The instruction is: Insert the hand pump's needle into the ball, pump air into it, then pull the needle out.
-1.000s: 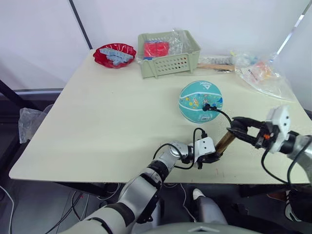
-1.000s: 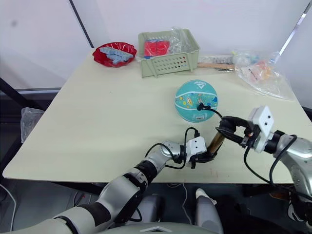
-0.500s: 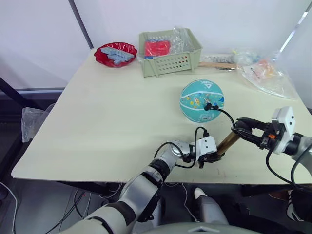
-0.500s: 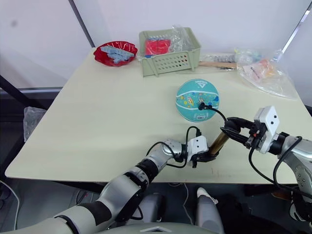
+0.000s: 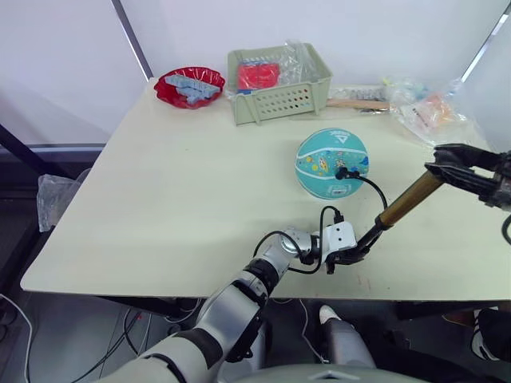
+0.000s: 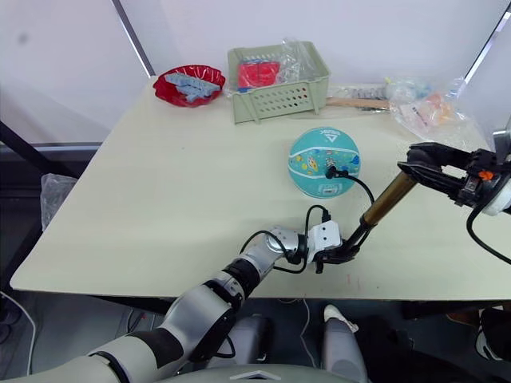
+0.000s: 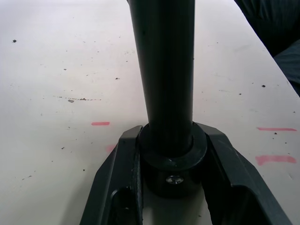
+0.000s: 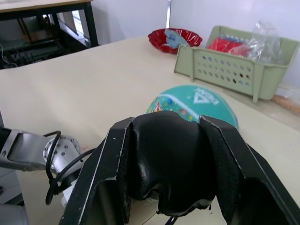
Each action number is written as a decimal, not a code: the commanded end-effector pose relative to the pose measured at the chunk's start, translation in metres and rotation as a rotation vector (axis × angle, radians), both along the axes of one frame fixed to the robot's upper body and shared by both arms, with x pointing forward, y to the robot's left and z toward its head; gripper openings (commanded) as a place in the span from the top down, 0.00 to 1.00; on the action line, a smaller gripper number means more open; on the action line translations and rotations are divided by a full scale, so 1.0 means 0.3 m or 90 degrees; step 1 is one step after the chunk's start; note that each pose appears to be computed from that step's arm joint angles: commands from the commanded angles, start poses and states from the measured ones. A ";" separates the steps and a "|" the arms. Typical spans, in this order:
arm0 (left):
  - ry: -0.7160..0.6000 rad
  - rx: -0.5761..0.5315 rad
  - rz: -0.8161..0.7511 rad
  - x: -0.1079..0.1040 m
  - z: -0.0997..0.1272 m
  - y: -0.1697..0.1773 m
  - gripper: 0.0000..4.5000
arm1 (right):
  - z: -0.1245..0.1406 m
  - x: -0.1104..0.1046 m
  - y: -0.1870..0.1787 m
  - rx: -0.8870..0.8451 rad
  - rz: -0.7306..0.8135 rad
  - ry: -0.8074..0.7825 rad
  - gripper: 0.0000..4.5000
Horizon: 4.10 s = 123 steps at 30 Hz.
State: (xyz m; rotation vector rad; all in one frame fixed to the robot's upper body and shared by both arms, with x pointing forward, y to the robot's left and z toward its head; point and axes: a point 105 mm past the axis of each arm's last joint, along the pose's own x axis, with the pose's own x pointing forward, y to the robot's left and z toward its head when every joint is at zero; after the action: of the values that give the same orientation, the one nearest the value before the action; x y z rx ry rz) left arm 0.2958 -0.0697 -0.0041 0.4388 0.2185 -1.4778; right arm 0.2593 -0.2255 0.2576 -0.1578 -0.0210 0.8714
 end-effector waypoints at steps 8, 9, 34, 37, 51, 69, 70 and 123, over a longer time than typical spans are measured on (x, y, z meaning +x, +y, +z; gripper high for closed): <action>0.087 0.152 0.030 -0.046 -0.196 0.173 0.74 | -0.072 -0.010 0.009 -0.054 -0.049 -0.020 0.63; 0.086 0.154 0.030 -0.045 -0.196 0.176 0.74 | -0.086 -0.012 0.015 -0.046 -0.049 -0.016 0.63; 0.096 0.163 0.020 -0.081 -0.224 0.174 0.74 | -0.469 -0.091 0.111 -0.045 -0.032 0.092 0.63; 0.099 0.170 0.008 -0.097 -0.236 0.180 0.74 | -0.468 -0.092 0.112 -0.043 -0.032 0.089 0.63; 0.100 0.168 -0.002 -0.095 -0.230 0.193 0.74 | -0.125 -0.039 0.018 0.008 -0.080 -0.052 0.63; 0.105 0.166 -0.004 -0.103 -0.232 0.184 0.74 | 0.088 -0.047 -0.017 0.027 -0.077 -0.093 0.63; 0.105 0.166 -0.003 -0.103 -0.233 0.184 0.74 | 0.062 -0.048 -0.007 0.019 -0.071 -0.077 0.63; 0.096 0.155 0.014 -0.070 -0.207 0.171 0.74 | 0.181 -0.039 0.018 0.050 -0.044 -0.128 0.63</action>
State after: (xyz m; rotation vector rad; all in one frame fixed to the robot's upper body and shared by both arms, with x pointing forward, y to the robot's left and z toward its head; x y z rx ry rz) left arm 0.2951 -0.0626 -0.0048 0.4646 0.2145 -1.5007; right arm 0.2541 -0.2081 0.2729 -0.1211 -0.0845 0.8595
